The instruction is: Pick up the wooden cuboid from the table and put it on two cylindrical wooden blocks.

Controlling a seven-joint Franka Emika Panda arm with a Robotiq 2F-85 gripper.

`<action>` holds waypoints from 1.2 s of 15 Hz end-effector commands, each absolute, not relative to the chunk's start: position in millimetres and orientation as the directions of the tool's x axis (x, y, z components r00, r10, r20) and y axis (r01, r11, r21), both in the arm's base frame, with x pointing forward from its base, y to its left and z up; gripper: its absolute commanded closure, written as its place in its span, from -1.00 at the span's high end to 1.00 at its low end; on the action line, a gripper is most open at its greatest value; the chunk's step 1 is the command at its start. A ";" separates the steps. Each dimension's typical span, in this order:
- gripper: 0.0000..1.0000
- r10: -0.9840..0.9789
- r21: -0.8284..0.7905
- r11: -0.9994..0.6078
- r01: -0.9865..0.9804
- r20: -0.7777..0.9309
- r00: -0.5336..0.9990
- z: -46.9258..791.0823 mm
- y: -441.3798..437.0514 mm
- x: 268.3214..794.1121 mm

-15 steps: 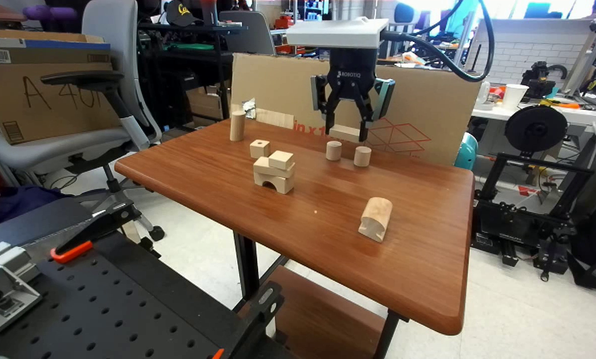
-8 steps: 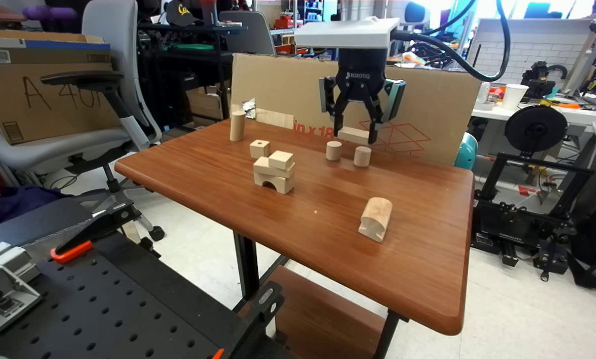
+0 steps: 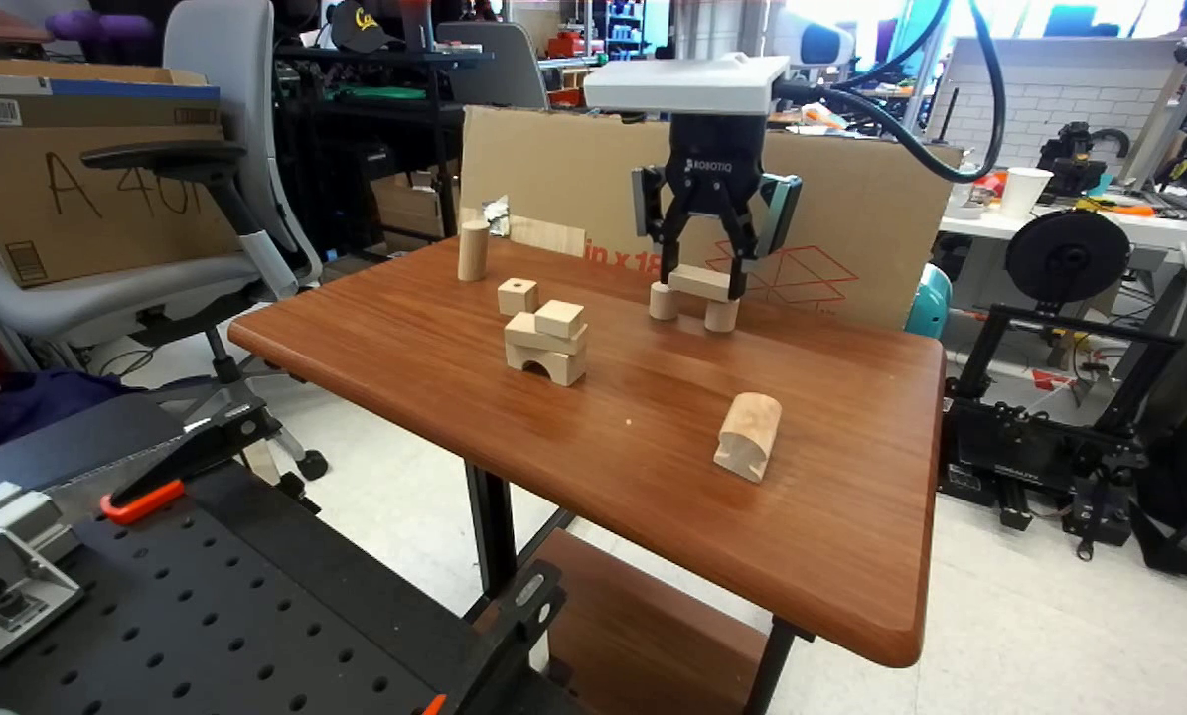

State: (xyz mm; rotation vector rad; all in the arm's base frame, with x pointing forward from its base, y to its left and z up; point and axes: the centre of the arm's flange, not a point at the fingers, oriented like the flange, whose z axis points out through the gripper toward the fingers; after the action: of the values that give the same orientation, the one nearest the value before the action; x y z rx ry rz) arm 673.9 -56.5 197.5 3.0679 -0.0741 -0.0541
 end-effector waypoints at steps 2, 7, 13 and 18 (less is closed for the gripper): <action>-0.13 -0.059 0.066 -0.996 -0.057 -0.032 0.998 198.5 -53.2 683.1; -0.13 -0.053 0.068 -0.996 -0.050 -0.031 0.998 198.2 -47.6 684.0; 0.84 -0.059 0.074 -0.996 -0.057 -0.034 0.998 196.7 -45.5 685.6; 1.00 -0.070 0.073 -0.995 -0.068 -0.024 0.997 201.5 -47.8 685.7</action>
State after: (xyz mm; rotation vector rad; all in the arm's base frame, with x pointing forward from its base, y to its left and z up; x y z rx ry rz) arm 677.3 -47.4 198.3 3.0702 -0.0870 -0.0446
